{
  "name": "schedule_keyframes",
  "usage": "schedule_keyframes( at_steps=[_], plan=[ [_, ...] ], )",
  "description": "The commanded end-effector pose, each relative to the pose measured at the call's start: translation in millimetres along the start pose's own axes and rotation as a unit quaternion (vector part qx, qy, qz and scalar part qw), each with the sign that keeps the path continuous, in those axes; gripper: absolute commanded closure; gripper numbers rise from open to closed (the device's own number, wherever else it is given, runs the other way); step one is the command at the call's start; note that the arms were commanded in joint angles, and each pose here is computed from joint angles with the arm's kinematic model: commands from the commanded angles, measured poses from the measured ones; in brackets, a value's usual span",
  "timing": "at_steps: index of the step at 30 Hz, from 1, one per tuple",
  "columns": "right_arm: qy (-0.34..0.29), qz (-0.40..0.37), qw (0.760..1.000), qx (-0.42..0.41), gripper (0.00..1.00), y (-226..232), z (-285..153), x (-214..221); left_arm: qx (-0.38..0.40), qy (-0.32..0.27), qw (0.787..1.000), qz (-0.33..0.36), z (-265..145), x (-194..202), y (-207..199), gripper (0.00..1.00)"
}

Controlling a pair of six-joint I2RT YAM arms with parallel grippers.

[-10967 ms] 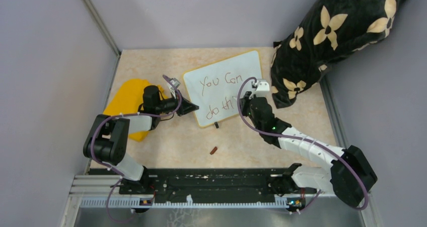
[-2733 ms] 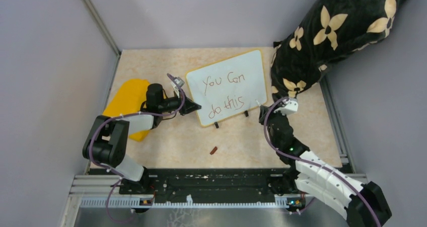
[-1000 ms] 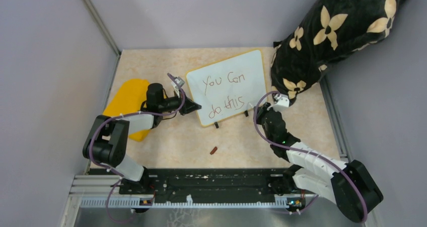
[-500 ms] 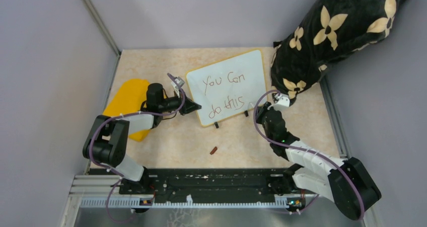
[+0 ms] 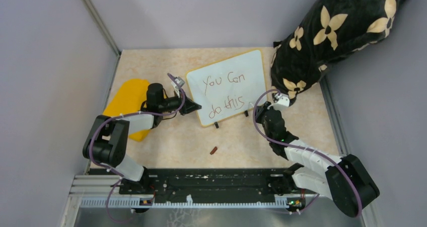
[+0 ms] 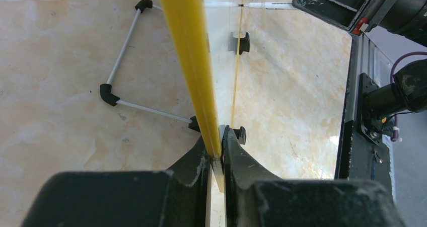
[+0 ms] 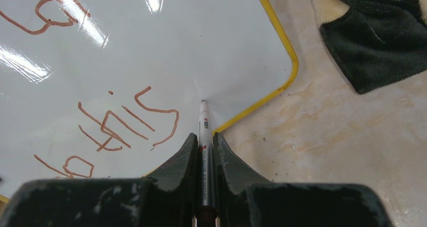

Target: Write a sentence on the whiteboard

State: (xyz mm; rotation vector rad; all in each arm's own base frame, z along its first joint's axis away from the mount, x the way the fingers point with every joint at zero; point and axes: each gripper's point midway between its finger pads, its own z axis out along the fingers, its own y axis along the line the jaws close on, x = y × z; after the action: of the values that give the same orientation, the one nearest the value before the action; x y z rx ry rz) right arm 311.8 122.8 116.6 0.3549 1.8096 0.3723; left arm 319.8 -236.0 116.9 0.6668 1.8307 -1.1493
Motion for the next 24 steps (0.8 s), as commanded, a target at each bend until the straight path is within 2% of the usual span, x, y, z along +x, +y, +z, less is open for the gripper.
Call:
schedule_keyframes(
  at_steps=[1, 24],
  plan=[
    [-0.027, 0.022, 0.999, -0.012, 1.00, 11, 4, -21, -0.051, 0.067, 0.996, -0.017, -2, 51, 22, 1.00],
    [-0.008, 0.012, 1.000, 0.005, 1.00, 2, 5, -8, -0.050, 0.065, 0.996, -0.015, -1, 50, 22, 1.00]
  ],
)
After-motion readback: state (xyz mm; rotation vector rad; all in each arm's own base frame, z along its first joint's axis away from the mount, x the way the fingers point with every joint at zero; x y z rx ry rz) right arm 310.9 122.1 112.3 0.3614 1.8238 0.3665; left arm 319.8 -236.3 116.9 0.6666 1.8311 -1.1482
